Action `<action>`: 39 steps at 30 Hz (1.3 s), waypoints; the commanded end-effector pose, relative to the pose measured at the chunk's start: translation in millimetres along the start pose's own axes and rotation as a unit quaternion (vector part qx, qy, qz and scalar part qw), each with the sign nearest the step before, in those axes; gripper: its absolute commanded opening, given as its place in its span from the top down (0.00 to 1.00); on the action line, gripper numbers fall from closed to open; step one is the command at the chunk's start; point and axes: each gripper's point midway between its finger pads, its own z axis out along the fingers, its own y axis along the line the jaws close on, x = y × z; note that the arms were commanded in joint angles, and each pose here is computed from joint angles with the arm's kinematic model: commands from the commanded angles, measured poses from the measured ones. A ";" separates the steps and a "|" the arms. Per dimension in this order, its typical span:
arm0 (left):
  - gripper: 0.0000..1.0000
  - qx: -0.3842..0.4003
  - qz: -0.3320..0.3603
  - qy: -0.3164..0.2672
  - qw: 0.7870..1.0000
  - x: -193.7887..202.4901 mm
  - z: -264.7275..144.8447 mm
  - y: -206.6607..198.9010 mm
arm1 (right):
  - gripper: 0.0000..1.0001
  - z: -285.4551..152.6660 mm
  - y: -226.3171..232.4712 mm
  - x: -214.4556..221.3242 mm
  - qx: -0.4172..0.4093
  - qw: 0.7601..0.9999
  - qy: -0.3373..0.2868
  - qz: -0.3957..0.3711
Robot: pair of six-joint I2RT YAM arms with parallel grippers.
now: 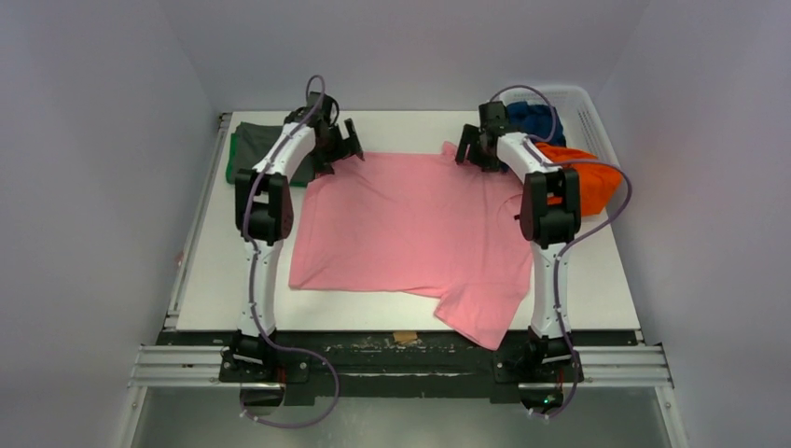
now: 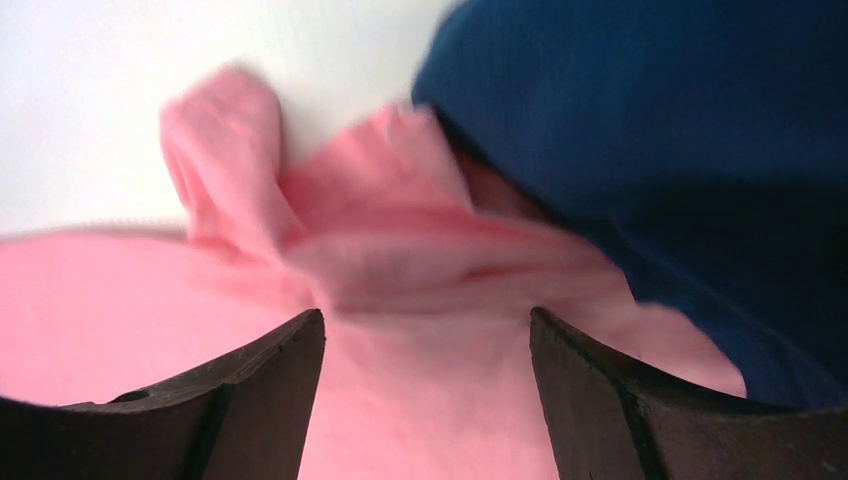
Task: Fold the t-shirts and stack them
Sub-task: Flatten out the tshirt, then grab the side of the flattened tshirt closest away from the robot with both arms
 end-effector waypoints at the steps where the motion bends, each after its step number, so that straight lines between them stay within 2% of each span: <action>1: 0.00 -0.050 0.054 -0.090 0.993 -14.3 -109.7 -4.4 | 0.27 -67.4 17.1 -17.5 -0.015 0.997 -0.057 -0.045; 5: 0.00 -0.108 0.049 -0.114 0.986 33.7 -165.8 31.3 | 0.26 -108.0 11.0 7.2 -0.008 0.997 -0.061 -0.052; 9: 0.00 -0.171 0.015 -0.101 0.980 117.2 -194.9 92.6 | 0.26 -142.7 2.1 43.3 -0.007 0.997 -0.062 -0.046; 13: 0.01 -0.215 -0.029 -0.059 0.974 202.4 -195.7 151.1 | 0.26 -162.2 -22.3 93.8 0.008 0.998 -0.050 -0.029; 17: 0.06 -0.226 -0.067 -0.048 0.971 249.9 -200.4 179.4 | 0.26 -182.3 -41.5 117.7 0.013 0.997 -0.070 0.011; 21: 0.15 -0.221 -0.091 -0.049 0.970 271.1 -193.1 191.7 | 0.26 -194.2 -48.2 131.6 0.002 0.996 -0.082 0.023; 23: 0.24 -0.228 -0.098 -0.037 0.968 280.7 -189.1 197.7 | 0.26 -197.4 -50.5 135.1 0.002 0.996 -0.081 0.025; 28: 0.34 -0.212 -0.102 -0.056 0.970 266.3 -185.2 187.5 | 0.26 -199.9 -51.4 134.5 0.003 0.996 -0.085 0.023; 35: 0.46 -0.200 -0.119 -0.028 0.972 266.3 -167.3 177.2 | 0.26 -202.1 -49.0 135.7 -0.006 0.996 -0.083 0.023; 39: 0.56 -0.220 -0.124 -0.031 0.967 265.1 -167.0 181.2 | 0.26 -205.3 -50.1 134.6 -0.004 0.996 -0.087 0.023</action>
